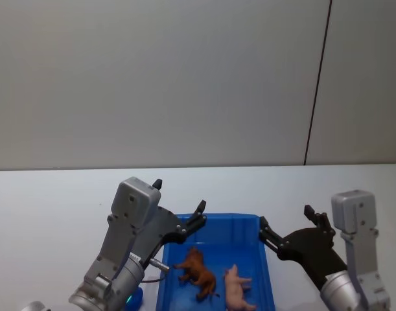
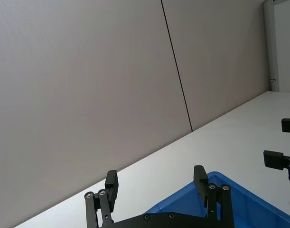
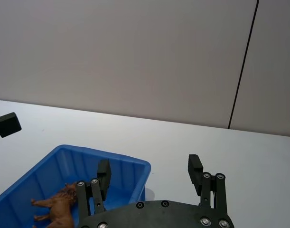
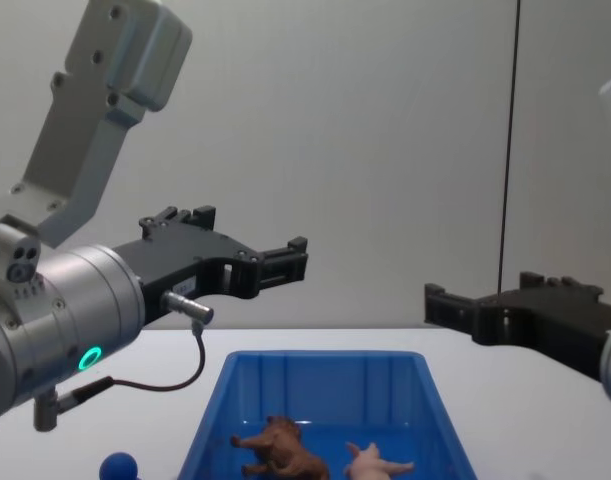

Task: Pick up the two dolls from the table and place them into the box.

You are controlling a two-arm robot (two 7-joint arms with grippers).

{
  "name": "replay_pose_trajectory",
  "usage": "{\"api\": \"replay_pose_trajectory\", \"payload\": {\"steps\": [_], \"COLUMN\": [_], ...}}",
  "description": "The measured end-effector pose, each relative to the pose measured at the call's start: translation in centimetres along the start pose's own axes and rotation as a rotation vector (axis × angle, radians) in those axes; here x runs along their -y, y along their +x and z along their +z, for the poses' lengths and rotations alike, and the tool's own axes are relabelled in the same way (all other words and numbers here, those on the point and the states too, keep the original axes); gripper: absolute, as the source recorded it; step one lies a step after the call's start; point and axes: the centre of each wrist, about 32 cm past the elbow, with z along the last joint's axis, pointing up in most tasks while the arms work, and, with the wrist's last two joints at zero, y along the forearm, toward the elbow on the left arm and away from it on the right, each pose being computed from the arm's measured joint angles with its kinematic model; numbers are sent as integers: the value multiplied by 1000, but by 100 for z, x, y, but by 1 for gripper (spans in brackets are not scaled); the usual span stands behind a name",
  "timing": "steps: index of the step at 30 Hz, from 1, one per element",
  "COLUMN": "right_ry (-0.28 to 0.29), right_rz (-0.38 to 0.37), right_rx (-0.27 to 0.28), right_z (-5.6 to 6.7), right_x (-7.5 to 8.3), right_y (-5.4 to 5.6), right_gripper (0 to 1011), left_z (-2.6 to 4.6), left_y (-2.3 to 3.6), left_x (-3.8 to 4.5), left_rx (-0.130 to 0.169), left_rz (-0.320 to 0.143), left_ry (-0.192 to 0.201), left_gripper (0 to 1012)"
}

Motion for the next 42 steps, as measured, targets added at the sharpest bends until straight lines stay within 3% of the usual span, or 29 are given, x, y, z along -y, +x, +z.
{"api": "replay_pose_trajectory", "payload": {"steps": [18, 26, 35, 42], "right_ry": [17, 18, 20, 21], "right_rz": [-37, -42, -44, -46], "right_rx": [4, 4, 4, 4], "right_z": [8, 8, 11, 11], "right_x": [79, 90, 95, 98], "right_y": [50, 56, 59, 62], "right_gripper": [1001, 1001, 1001, 1001], "left_z": [-9, -15, -40, -57], "left_y": [15, 78, 201, 283], "left_x": [-25, -110, -233, -284], "left_rx": [-15, -43, -74, -90], "left_rz": [4, 31, 70, 81], "left_ry": [15, 63, 139, 188], "left_gripper": [1003, 1003, 1003, 1003]}}
